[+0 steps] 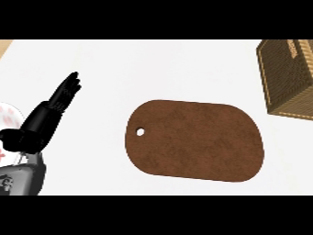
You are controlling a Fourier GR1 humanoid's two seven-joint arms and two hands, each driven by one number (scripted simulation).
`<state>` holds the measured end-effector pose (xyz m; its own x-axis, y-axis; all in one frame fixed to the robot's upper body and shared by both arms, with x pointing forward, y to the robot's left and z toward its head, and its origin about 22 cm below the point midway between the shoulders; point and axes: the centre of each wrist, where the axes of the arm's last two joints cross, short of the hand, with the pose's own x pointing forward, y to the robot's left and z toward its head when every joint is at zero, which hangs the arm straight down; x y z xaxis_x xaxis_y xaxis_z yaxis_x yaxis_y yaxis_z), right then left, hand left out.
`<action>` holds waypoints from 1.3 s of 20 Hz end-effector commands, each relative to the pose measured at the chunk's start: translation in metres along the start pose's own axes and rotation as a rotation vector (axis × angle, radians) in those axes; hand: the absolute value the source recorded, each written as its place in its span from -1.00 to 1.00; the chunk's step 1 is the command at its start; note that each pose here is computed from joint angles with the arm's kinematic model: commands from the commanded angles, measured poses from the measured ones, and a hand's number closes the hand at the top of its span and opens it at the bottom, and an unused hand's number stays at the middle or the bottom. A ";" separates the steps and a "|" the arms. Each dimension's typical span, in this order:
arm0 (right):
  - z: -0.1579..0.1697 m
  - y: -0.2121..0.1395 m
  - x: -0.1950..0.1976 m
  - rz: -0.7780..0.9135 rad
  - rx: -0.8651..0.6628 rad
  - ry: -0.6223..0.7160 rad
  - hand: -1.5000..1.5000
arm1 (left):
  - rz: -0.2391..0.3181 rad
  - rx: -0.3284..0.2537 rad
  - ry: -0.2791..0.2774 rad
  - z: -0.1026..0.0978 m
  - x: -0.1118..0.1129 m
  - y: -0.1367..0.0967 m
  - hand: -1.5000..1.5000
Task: Pick the tomato from the cutting board and place it in the basket
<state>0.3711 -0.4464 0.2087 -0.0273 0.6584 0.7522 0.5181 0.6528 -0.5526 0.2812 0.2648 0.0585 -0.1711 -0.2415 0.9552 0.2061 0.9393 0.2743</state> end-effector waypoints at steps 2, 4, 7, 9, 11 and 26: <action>0.001 -0.004 -0.027 0.030 -0.035 -0.029 1.00 | 0.004 0.005 -0.003 0.005 0.010 -0.006 0.00; -0.006 0.011 -0.027 0.019 -0.132 -0.010 1.00 | -0.012 -0.007 -0.001 -0.008 -0.011 -0.017 0.00; -0.004 0.001 -0.046 -0.113 -0.167 0.035 -1.00 | 0.014 -0.009 -0.010 0.000 0.006 -0.007 0.00; -0.009 -0.011 -0.043 -0.090 -0.139 0.028 -1.00 | 0.003 -0.008 -0.010 -0.005 -0.006 -0.010 0.00; -0.007 0.000 -0.048 -0.057 -0.149 -0.030 -1.00 | 0.006 -0.011 -0.007 -0.020 0.009 -0.001 0.00; -0.029 -0.060 -0.024 -0.410 -0.195 0.066 -1.00 | 0.008 -0.012 0.000 -0.010 -0.001 -0.007 0.00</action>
<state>0.3713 -0.5024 0.2282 -0.2025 0.4454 0.8721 0.6321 0.7396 -0.2310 0.2875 0.2594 0.0628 -0.1787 -0.2396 0.9543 0.2112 0.9380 0.2750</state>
